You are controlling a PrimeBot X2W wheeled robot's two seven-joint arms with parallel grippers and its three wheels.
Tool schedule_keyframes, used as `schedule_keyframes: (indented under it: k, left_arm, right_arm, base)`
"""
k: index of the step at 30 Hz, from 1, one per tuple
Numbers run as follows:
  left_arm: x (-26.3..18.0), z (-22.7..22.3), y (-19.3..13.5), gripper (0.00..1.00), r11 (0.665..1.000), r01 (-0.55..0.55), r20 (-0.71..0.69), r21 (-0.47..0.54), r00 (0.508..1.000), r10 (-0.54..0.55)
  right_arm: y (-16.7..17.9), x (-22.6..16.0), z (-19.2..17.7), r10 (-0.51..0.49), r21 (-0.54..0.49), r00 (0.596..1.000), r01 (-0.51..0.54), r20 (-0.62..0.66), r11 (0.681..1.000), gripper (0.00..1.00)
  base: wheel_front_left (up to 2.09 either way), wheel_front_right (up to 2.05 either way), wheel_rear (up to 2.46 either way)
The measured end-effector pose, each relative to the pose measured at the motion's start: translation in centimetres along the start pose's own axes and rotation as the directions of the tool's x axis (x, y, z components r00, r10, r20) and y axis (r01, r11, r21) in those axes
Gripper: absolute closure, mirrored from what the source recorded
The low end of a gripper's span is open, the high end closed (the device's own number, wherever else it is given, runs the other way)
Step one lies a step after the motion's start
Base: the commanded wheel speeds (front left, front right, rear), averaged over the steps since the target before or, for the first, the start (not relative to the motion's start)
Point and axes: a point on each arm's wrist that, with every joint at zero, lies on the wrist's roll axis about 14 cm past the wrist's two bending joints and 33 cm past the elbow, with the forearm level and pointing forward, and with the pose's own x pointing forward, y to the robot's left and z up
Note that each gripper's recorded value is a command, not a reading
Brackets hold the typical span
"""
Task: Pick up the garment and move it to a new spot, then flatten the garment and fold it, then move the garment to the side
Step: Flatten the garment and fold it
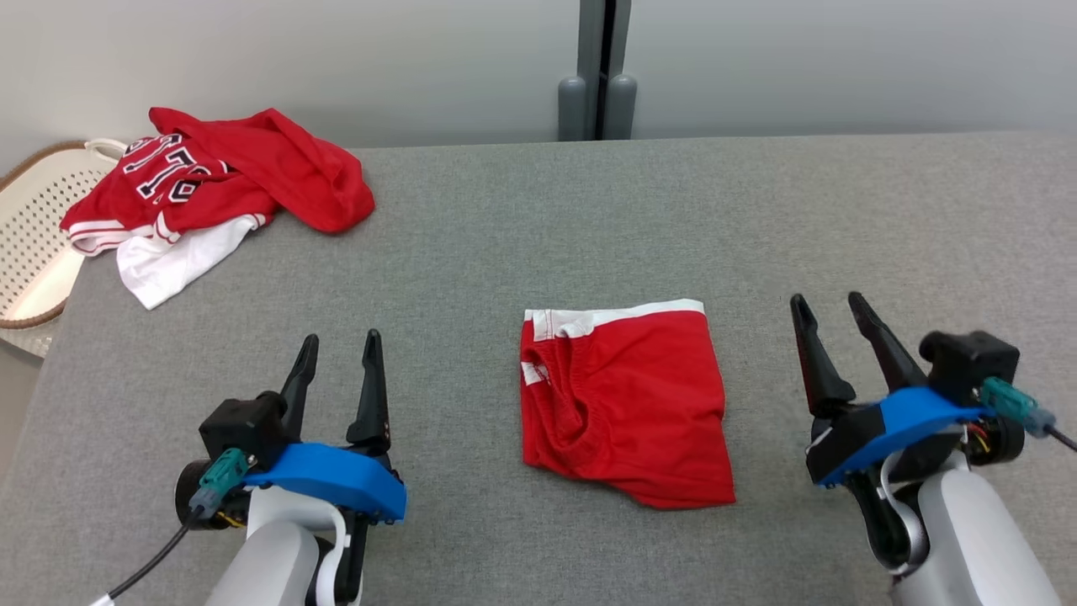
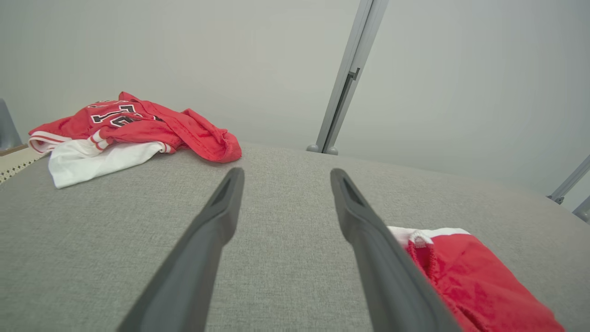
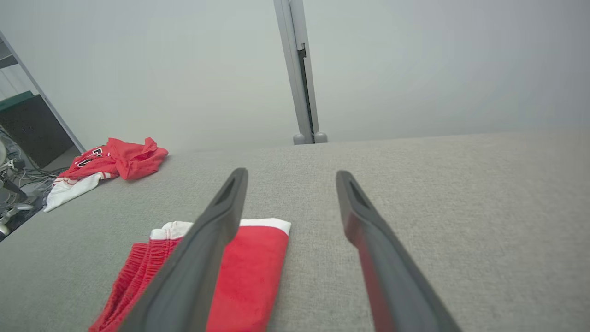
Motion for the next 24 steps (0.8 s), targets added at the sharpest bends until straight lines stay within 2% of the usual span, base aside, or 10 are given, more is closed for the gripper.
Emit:
schedule_keyframes:
  k: [6,12,24]
  left_arm:
    - [-1.5,-0.4,0.6,0.0,0.999,-0.024,-0.005,0.027,1.0,0.025]
    - [-3.6,-0.9,1.7,0.0,0.998,-0.051,-0.013,0.046,0.999,0.052]
    - [-5.0,-1.9,1.7,0.0,0.997,-0.047,-0.037,0.059,0.998,0.05]
  right_arm:
    - [-1.3,-3.1,0.0,-0.051,-0.066,0.997,0.055,0.063,0.996,0.0]
    - [-1.6,-5.2,-0.3,-0.084,-0.056,0.993,0.089,0.088,0.994,0.0]
    - [-1.4,-6.3,-1.8,-0.088,-0.052,0.995,0.091,0.056,0.994,0.0]
  base:
    - [0.0,0.0,0.0]
    - [0.0,0.0,0.0]
    - [0.0,0.0,0.0]
